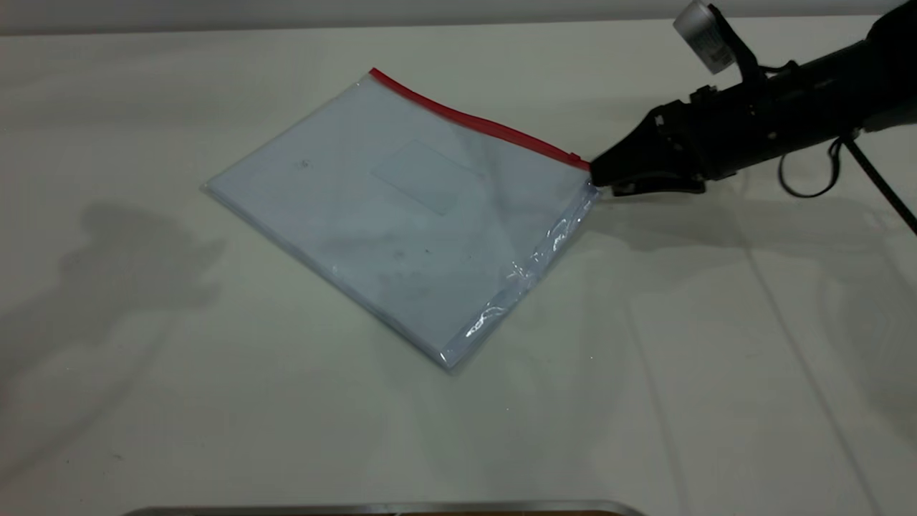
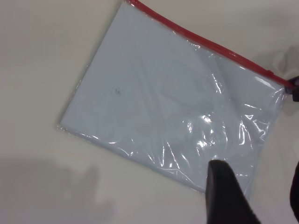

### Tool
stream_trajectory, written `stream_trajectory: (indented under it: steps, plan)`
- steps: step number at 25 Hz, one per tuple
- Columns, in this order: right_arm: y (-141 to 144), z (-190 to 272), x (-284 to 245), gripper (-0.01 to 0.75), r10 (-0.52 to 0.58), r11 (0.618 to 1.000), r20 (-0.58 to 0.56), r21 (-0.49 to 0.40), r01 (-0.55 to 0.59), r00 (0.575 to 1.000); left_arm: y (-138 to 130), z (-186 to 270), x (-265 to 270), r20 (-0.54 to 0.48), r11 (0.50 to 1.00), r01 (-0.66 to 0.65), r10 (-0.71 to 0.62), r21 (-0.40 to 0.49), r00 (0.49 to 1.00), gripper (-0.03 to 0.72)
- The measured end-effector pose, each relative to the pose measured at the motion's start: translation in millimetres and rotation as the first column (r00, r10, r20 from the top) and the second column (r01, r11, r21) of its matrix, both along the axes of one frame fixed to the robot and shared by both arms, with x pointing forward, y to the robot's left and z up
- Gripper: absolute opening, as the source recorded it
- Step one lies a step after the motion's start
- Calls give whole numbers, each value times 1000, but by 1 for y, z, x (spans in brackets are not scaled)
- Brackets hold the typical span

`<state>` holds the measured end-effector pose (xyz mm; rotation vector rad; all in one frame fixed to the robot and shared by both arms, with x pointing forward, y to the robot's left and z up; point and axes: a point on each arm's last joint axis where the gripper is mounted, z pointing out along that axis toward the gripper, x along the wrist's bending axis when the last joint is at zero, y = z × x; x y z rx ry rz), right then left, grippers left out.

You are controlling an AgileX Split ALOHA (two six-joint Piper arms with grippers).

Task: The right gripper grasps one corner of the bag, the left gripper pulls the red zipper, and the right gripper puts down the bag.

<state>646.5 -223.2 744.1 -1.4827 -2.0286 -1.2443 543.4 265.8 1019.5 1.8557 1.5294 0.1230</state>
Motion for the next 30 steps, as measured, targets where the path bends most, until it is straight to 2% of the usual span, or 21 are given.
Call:
stream_trajectory:
  steps: [7,13,17,22,25,30]
  plan:
    - [3,0,-2,450,-3,997,-16,81,4,1000,0,0,0,0,1000,0,0,0,1000,405]
    - [-14,5,-4,459,21,989,-36,145,-16,999,0,0,0,0,1000,0,0,0,1000,405]
    - [-14,4,-9,484,86,988,-39,132,-80,996,0,0,0,0,1000,0,0,0,1000,405]
    - [8,2,-11,490,116,985,-36,129,-111,993,0,0,0,1,1000,2,-2,1,1000,405]
    - [20,-2,-11,490,114,991,-26,67,-112,993,0,0,0,1,1000,2,-2,1,1000,405]
    - [15,-6,-13,491,113,993,-61,41,-111,992,0,0,0,-1,1000,4,-4,0,1000,405]
